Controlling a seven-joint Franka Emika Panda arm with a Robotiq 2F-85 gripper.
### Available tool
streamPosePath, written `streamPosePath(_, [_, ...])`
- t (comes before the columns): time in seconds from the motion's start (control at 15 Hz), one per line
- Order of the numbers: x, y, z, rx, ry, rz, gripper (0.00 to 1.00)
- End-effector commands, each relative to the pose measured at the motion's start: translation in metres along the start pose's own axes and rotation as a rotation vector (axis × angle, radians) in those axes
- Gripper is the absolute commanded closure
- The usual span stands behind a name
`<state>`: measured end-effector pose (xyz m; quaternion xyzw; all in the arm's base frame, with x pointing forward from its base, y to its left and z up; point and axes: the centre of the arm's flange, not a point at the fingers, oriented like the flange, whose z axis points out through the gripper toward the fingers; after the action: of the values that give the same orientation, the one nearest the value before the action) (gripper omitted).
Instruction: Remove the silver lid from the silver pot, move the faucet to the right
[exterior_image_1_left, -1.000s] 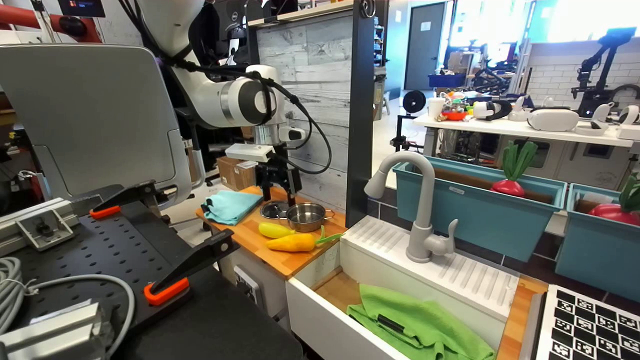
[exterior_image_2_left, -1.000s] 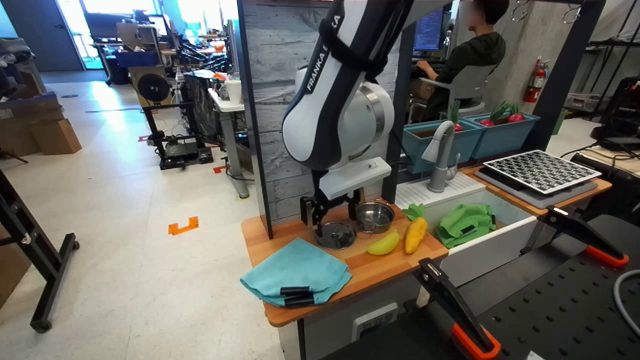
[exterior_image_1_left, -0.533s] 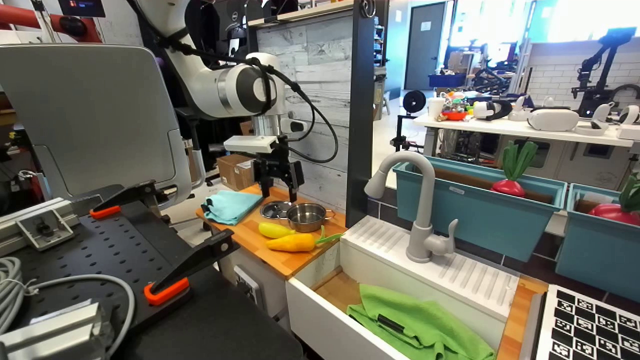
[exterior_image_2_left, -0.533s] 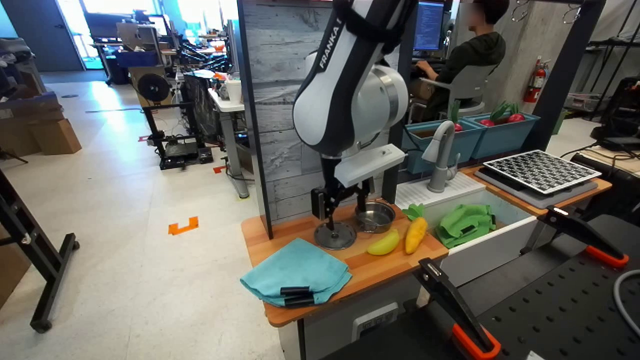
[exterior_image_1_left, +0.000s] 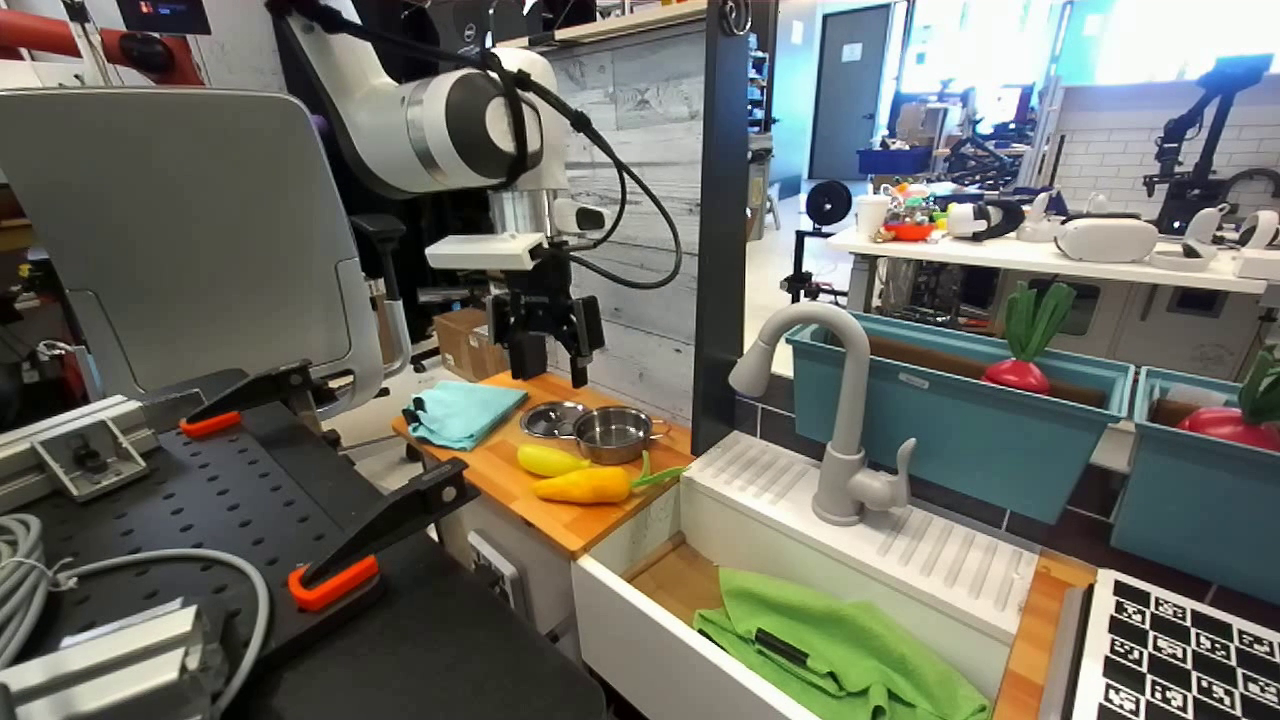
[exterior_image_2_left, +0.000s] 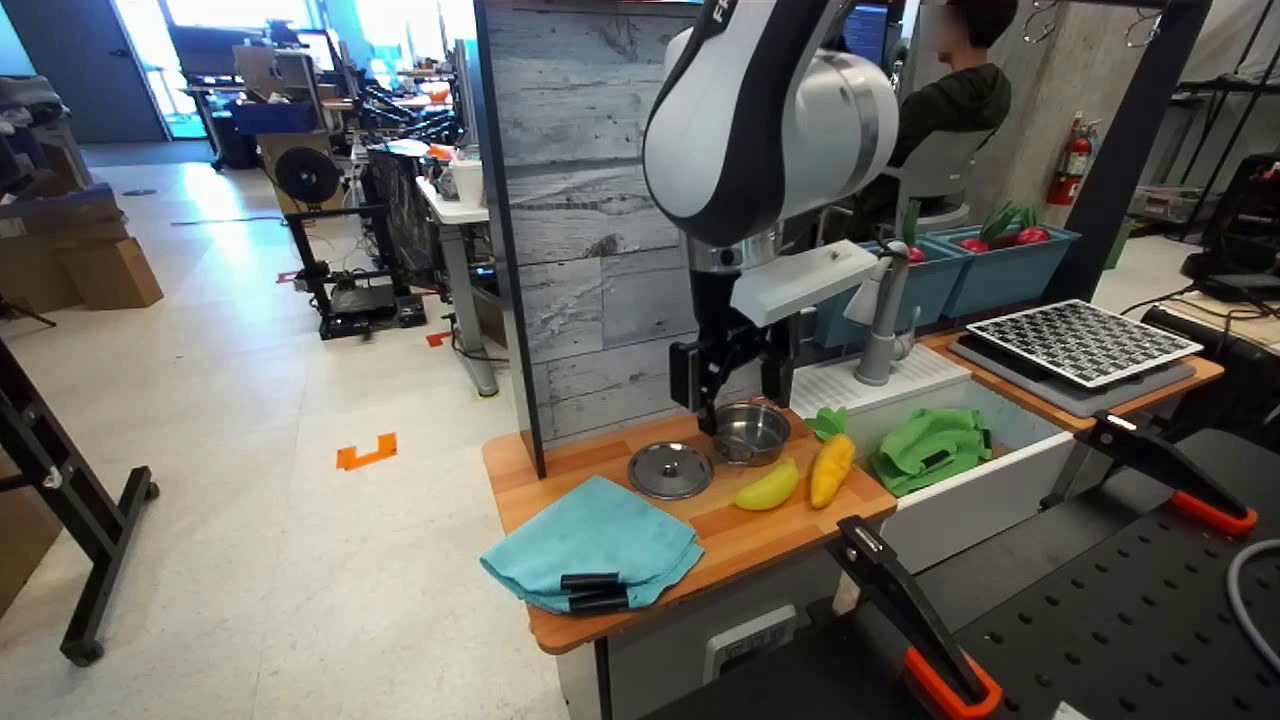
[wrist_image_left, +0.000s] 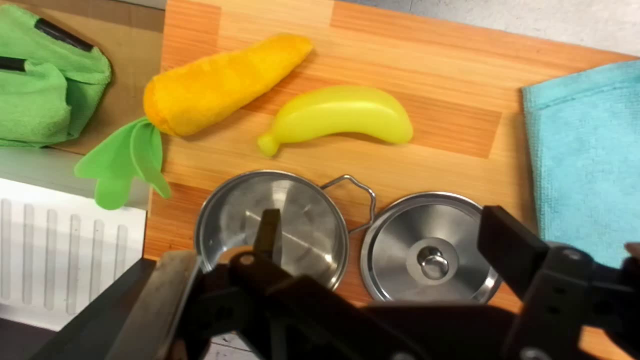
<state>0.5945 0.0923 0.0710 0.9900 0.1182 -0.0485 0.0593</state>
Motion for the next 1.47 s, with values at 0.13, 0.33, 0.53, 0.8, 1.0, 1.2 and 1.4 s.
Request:
streamPosePath(0.13, [-0.046, 0.037, -0.043, 0.041, 0.065, 0.074, 0.00])
streamPosePath(0.33, [-0.059, 0.070, -0.052, 0.086, 0.076, 0.144, 0.00])
streamPosePath(0.53, [-0.073, 0.105, -0.057, 0.144, 0.080, 0.237, 0.00])
streamPosePath(0.8, [-0.087, 0.153, -0.061, 0.237, 0.093, 0.378, 0.00])
streamPosePath(1.0, [-0.089, 0.184, -0.063, 0.290, 0.106, 0.483, 0.00])
streamPosePath(1.2, [-0.091, 0.207, -0.065, 0.310, 0.118, 0.597, 0.00])
streamPosePath(1.4, [-0.088, 0.226, -0.067, 0.325, 0.127, 0.685, 0.00])
